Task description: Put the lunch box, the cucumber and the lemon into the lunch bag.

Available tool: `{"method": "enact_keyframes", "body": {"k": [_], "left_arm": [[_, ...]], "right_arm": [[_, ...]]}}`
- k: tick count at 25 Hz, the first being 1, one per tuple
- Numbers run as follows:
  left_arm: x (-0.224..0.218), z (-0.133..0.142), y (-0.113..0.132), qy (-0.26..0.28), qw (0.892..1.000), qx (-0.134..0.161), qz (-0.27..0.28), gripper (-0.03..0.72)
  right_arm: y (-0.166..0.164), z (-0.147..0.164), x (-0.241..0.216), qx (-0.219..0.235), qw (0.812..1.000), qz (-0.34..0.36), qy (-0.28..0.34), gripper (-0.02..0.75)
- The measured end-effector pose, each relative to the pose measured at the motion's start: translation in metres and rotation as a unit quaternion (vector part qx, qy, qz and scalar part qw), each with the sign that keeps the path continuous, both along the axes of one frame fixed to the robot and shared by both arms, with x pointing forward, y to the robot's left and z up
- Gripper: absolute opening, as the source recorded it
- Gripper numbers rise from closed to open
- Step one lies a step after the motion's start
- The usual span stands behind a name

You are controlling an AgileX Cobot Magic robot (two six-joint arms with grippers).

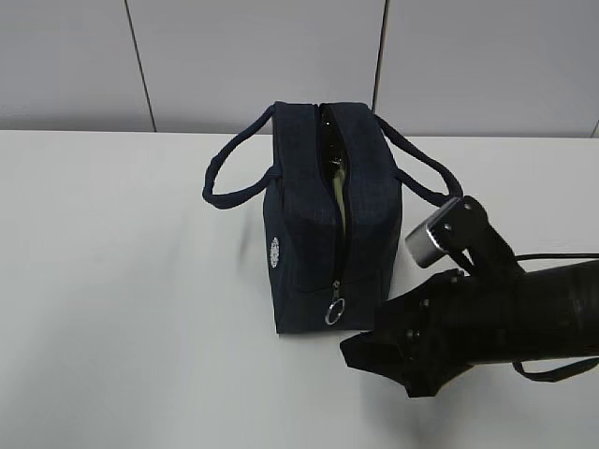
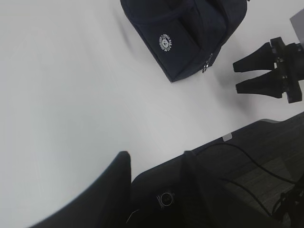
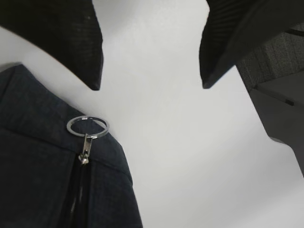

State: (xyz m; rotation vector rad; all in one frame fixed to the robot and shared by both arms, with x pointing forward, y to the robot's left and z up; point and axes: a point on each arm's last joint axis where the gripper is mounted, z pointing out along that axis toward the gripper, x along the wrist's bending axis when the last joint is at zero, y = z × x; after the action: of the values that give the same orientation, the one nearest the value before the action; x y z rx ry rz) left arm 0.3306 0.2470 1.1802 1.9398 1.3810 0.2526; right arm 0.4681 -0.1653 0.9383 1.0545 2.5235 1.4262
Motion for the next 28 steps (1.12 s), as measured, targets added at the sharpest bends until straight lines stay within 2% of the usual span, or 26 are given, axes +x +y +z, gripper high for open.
{"method": "enact_keyframes", "body": {"k": [15, 28], "left_arm": [[0.0, 0.0, 0.0, 0.0, 1.0, 0.0, 0.0, 0.237], [0.0, 0.0, 0.0, 0.0, 1.0, 0.0, 0.0, 0.237]], "right_arm": [[0.017, -0.034, 0.038, 0.012, 0.998, 0.008, 0.053, 0.475], [0.019, -0.032, 0.054, 0.001, 0.999, -0.013, 0.044, 0.475]]}}
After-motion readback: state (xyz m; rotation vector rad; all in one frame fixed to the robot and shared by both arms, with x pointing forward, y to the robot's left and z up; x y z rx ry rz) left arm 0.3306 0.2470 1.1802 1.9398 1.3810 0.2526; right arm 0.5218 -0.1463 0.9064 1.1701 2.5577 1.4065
